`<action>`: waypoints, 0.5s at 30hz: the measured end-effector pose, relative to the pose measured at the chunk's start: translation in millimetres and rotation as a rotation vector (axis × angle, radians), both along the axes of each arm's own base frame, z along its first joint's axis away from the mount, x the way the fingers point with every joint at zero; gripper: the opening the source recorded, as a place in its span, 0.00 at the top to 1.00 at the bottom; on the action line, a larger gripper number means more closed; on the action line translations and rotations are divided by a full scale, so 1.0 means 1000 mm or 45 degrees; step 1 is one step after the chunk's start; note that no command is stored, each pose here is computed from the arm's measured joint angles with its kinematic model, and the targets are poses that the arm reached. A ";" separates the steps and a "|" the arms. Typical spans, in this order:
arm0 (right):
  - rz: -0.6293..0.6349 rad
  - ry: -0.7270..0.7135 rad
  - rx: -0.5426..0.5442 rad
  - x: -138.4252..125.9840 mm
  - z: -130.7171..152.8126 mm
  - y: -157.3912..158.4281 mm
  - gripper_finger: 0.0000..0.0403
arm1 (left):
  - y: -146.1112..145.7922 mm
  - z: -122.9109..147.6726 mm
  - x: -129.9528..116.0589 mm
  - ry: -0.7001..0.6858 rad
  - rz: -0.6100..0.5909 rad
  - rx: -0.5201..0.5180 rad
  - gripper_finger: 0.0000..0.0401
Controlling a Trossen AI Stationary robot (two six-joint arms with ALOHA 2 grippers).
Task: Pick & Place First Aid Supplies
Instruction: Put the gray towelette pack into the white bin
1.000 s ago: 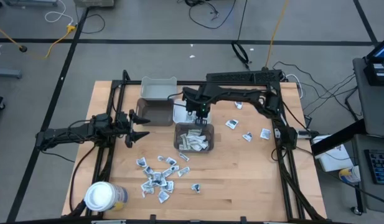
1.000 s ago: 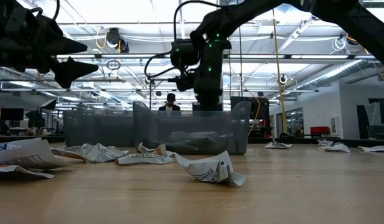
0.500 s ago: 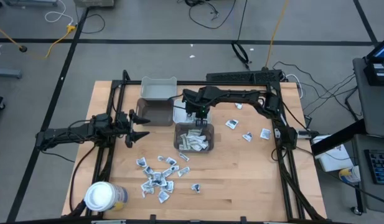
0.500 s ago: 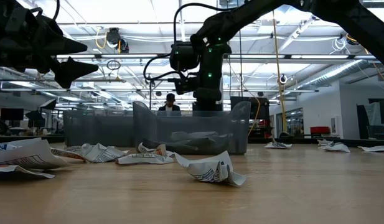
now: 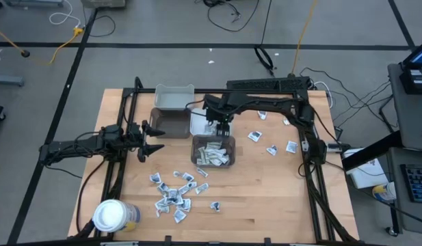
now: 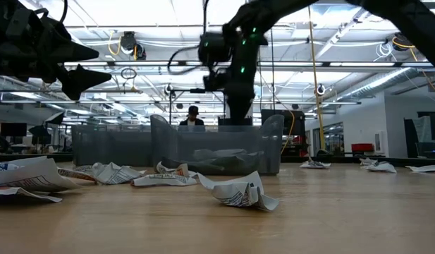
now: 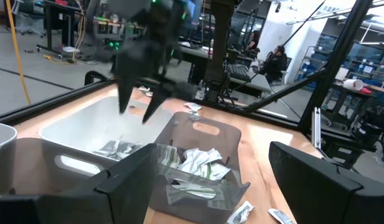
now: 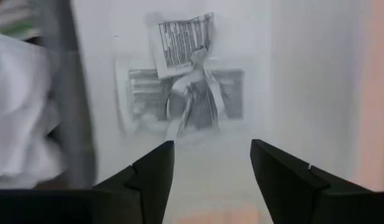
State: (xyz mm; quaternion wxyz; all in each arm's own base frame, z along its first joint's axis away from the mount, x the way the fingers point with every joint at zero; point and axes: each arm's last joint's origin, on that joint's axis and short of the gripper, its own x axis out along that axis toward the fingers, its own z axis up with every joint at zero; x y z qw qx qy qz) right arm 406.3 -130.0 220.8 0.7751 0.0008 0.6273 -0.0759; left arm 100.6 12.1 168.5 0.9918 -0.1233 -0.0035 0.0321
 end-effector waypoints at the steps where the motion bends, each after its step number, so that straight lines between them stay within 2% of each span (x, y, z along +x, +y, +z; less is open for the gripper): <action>1: -0.018 -0.010 0.002 -0.003 0.007 0.001 0.48 | 0.000 0.000 0.000 0.000 0.000 0.000 0.23; 8: -0.087 -0.038 0.013 -0.020 0.039 0.006 0.49 | 0.000 0.000 0.000 -0.001 0.000 0.000 0.23; 12: -0.119 -0.033 0.024 -0.034 0.040 0.011 0.49 | 0.000 0.000 0.000 -0.001 0.000 0.000 0.23; 15: -0.136 -0.021 0.032 -0.058 0.039 0.022 0.48 | 0.000 0.000 0.000 0.000 0.000 0.000 0.23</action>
